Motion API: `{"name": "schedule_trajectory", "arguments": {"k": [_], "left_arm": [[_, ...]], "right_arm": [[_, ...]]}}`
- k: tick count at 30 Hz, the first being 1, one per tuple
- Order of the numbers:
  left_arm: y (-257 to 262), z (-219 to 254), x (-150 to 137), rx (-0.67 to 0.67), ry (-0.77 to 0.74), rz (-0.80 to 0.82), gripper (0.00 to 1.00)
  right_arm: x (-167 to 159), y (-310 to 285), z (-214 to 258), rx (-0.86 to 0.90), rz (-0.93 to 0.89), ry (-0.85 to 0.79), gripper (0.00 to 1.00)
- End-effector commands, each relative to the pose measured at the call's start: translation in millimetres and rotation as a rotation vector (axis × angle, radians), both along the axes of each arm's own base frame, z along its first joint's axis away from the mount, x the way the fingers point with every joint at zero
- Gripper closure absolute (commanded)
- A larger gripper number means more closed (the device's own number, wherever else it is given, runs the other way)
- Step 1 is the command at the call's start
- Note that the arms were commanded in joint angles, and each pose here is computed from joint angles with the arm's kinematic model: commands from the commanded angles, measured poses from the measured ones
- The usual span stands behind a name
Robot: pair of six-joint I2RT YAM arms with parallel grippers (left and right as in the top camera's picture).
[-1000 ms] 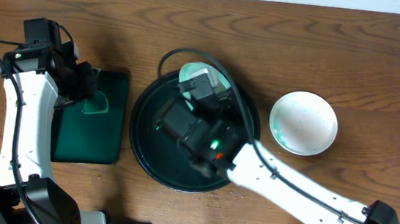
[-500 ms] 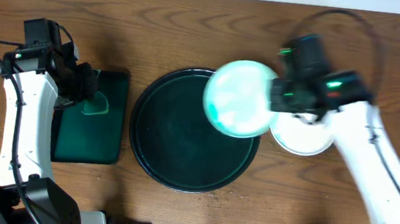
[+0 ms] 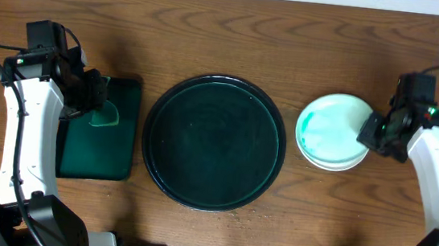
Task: Clean dirty plates on tray and stack at the side
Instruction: 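Lower the plate onto the stacked plates and open the right gripper, then drop the green sponge into the water tray with the left gripper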
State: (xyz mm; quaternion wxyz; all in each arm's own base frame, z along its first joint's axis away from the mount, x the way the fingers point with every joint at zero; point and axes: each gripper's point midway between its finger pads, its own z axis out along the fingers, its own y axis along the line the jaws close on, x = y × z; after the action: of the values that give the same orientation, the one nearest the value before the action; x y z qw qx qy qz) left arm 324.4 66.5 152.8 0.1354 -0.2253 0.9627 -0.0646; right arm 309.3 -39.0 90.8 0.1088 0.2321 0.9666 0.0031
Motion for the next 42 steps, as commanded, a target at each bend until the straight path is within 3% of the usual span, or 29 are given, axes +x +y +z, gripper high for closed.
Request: {"name": "schedule_trajectory", "arguments": {"k": [1, 3, 5, 7, 10, 15, 20, 28, 32, 35, 39, 42], "left_arm": [[4, -4, -3, 0.016, 0.019, 0.004, 0.93], [6, -4, -5, 0.029, 0.028, 0.007, 0.93], [9, -5, -6, 0.045, 0.036, 0.012, 0.93], [14, -5, -8, 0.072, 0.046, 0.019, 0.92], [22, -6, -11, 0.124, 0.062, 0.01, 0.93], [24, -12, -12, 0.172, 0.085, -0.156, 0.93], [26, -36, -17, 0.176, 0.166, -0.218, 0.93], [22, -88, -19, 0.096, 0.31, -0.232, 0.93], [18, -101, -13, 0.063, 0.308, -0.237, 0.53], [19, -101, -11, 0.066, 0.302, -0.236, 0.32], [14, -82, -5, 0.043, 0.256, -0.239, 0.28], [4, -44, 11, 0.01, 0.131, -0.246, 0.27]], "right_arm": [[-13, -5, -19, -0.001, -0.017, 0.019, 0.99], [-15, -7, -29, -0.001, -0.024, 0.016, 0.98], [-15, -7, -34, -0.003, -0.014, 0.006, 0.81], [-12, -5, -34, 0.005, 0.008, -0.006, 0.58], [2, 13, -20, 0.091, 0.107, -0.054, 0.41], [29, 23, 27, 0.137, 0.185, -0.146, 0.19], [49, 21, 77, 0.108, 0.232, -0.231, 0.02], [55, 20, 95, 0.097, 0.245, -0.264, 0.01], [54, 20, 94, 0.098, 0.244, -0.26, 0.01], [53, 20, 94, 0.1, 0.244, -0.253, 0.01], [49, 21, 92, 0.105, 0.243, -0.236, 0.01], [47, 22, 94, 0.108, 0.244, -0.239, 0.01]]}}
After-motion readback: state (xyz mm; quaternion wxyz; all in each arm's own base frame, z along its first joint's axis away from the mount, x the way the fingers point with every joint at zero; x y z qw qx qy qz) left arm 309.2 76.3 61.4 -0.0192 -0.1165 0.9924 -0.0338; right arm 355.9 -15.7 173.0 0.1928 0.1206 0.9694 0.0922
